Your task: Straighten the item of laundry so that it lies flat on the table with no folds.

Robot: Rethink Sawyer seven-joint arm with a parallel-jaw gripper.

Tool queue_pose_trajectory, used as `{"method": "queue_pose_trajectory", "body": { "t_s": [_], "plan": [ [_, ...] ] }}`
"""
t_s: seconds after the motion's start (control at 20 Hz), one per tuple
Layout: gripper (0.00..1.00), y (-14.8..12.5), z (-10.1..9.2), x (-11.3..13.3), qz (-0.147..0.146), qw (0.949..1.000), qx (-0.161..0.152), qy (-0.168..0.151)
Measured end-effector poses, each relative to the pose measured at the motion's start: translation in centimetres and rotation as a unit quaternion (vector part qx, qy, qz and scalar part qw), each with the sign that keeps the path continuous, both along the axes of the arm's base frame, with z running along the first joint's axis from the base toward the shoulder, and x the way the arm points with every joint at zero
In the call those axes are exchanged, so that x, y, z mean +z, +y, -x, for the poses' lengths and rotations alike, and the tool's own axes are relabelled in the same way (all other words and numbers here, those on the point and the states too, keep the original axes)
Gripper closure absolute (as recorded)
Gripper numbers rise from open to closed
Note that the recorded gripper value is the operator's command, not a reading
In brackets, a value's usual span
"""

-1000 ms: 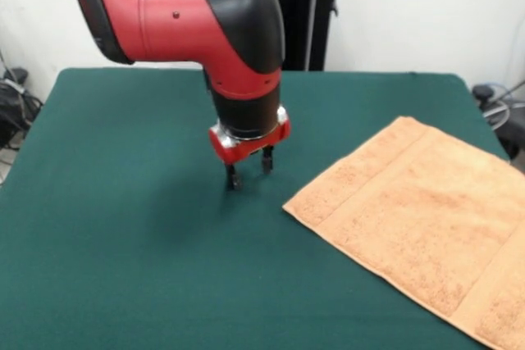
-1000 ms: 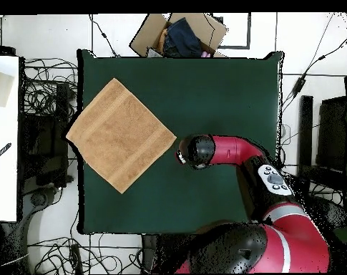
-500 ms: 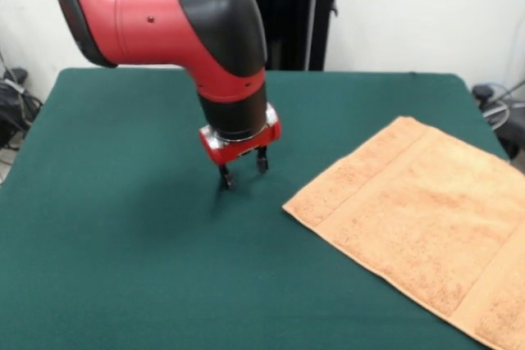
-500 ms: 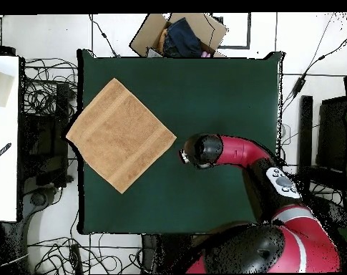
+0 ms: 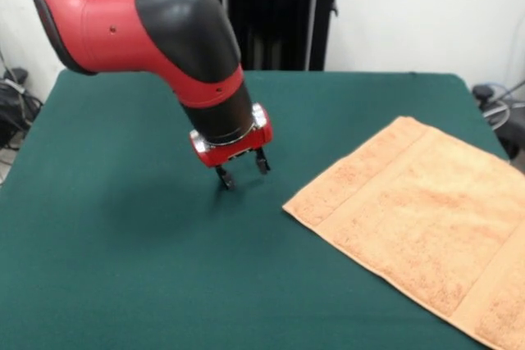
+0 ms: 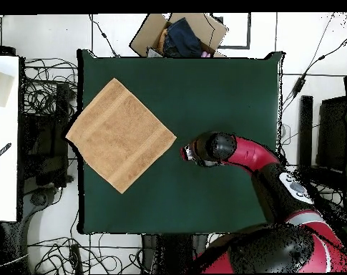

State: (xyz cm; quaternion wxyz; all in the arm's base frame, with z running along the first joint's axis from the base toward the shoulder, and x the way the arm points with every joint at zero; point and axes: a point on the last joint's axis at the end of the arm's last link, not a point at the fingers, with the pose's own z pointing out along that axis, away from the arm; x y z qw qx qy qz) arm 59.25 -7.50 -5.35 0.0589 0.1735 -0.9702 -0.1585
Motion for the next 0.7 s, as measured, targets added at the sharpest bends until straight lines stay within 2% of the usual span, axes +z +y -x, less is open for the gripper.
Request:
{"method": "queue_pose_trajectory", "body": {
  "t_s": [0.7],
  "plan": [
    [0.00, -1.03, -0.25, -0.13, -0.040, 0.9984, -0.039, 0.008]
  ]
}}
